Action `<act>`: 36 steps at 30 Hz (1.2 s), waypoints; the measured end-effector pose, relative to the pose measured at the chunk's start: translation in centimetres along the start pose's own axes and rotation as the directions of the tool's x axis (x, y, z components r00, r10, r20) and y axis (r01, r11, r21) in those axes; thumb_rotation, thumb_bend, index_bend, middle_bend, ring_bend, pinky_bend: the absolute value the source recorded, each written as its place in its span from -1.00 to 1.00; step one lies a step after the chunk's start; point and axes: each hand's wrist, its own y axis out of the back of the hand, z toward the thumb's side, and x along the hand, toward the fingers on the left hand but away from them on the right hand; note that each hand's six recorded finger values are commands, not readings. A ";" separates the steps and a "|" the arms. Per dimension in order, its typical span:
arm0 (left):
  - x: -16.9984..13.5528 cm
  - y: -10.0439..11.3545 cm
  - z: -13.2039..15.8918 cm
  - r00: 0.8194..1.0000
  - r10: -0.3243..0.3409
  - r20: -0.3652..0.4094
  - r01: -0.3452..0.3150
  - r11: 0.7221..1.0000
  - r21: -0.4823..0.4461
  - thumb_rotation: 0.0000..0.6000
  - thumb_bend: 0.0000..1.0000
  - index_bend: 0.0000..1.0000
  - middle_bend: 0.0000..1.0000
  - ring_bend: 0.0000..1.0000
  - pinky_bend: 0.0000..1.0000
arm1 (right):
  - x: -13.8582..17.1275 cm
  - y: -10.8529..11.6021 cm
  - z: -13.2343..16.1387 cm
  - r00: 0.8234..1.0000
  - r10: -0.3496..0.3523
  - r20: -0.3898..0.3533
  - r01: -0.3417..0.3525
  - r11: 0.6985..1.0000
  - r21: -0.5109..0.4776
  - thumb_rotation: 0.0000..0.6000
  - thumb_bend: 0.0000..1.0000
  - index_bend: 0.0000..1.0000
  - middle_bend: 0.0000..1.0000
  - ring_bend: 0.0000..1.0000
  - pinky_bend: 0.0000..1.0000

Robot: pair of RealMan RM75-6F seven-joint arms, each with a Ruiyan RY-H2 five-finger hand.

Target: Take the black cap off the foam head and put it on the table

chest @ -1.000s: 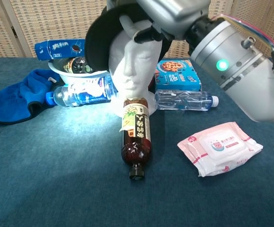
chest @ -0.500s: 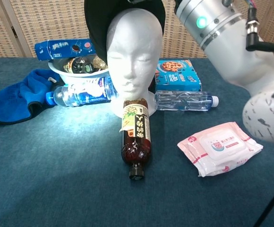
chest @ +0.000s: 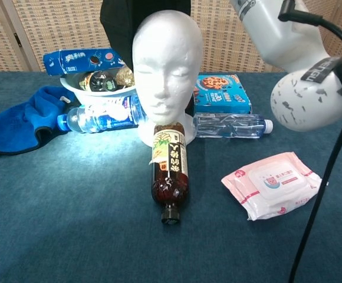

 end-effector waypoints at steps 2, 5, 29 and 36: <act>0.1 -0.1 -0.1 1.000 -0.002 -0.001 0.002 1.000 0.000 1.00 -0.51 -0.38 -0.67 -0.66 -1.00 | -0.7 0.2 -0.8 1.000 -0.021 0.016 0.021 1.000 0.020 1.00 0.20 0.39 -0.13 -0.53 -0.81; 0.2 -0.1 -0.2 1.000 -0.004 -0.002 0.004 1.000 -0.002 1.00 -0.51 -0.38 -0.67 -0.66 -1.00 | -1.8 0.8 -2.1 0.997 -0.058 0.045 0.056 0.998 0.038 1.00 0.20 0.41 -0.12 -0.52 -0.81; 0.5 -0.5 0.6 1.000 -0.013 0.027 0.013 1.000 -0.008 1.00 -0.51 -0.38 -0.67 -0.67 -1.00 | -1.1 6.9 -14.3 0.956 -0.211 0.206 0.172 0.967 0.190 1.00 0.19 0.49 -0.08 -0.49 -0.81; 0.4 -0.6 0.8 0.999 -0.021 0.033 0.021 1.000 -0.007 1.00 -0.51 -0.38 -0.67 -0.67 -1.00 | 1.7 6.3 -16.6 0.964 -0.146 0.221 0.094 0.968 0.232 1.00 0.19 0.49 -0.08 -0.49 -0.81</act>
